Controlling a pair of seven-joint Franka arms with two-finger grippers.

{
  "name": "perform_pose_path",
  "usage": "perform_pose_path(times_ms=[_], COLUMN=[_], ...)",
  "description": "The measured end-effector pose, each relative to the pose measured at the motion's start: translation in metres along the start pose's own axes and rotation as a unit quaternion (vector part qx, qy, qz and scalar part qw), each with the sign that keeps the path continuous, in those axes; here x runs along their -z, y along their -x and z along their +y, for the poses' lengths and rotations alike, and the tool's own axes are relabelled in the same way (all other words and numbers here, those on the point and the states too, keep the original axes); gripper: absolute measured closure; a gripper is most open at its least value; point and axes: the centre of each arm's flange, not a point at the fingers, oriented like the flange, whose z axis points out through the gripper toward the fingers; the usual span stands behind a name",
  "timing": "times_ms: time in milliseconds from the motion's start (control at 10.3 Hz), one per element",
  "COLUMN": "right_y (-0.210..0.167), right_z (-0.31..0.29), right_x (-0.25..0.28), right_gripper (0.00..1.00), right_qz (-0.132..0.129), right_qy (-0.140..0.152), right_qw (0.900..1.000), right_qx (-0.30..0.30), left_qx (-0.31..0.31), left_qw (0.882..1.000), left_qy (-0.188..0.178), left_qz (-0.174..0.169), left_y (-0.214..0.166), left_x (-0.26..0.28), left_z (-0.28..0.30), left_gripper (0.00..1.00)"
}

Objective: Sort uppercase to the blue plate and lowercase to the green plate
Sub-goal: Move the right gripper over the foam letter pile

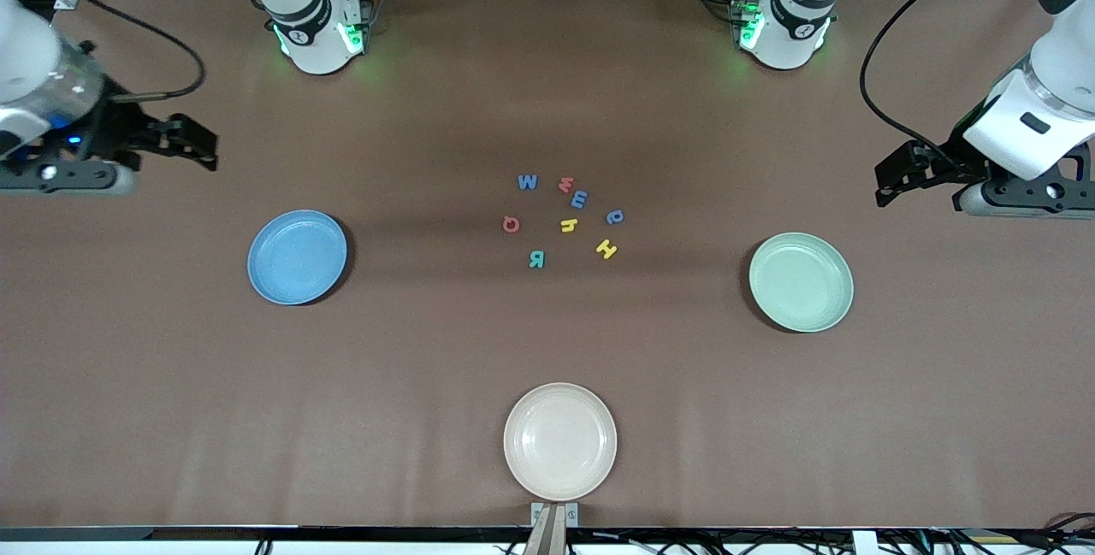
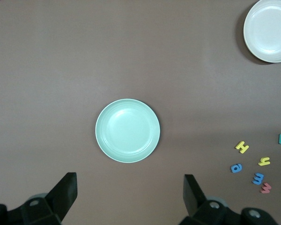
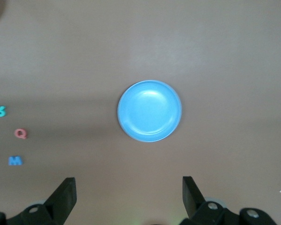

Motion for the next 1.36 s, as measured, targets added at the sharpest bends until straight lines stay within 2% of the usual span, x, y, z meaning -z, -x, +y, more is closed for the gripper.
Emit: perform_pose_path(times_ms=[291,583,680,874,1165,1360], right_y=[0.022,0.054,0.070,0.096,0.114,0.115], right_z=[-0.081,-0.176,-0.207,-0.256,-0.280,-0.291], right_x=[-0.019,-0.068,-0.091,-0.146,-0.228,-0.273], right_gripper=[0.00,0.00,0.00,0.00,0.00,0.00], right_qz=[-0.030,-0.030,-0.024,0.004,0.035,0.047], right_qy=[-0.023,-0.022,-0.024,-0.046,-0.081,-0.065], right_qw=[0.998,0.997,0.997,0.995,0.993,0.996], right_qx=[-0.043,-0.071,-0.073,-0.088,-0.080,-0.043], left_qx=[0.000,0.005,0.012,0.043,0.091,0.102], left_qw=[1.000,1.000,1.000,0.999,0.995,0.994], left_qy=[0.001,0.002,0.002,0.003,0.011,0.015], left_qz=[-0.005,-0.011,-0.017,-0.033,-0.041,-0.047], left_y=[-0.002,-0.005,-0.007,-0.015,-0.032,-0.037], left_x=[-0.006,-0.013,-0.020,-0.040,-0.085,-0.104], left_z=[-0.001,-0.006,-0.013,-0.052,-0.116,-0.131], left_gripper=[0.00,0.00,0.00,0.00,0.00,0.00])
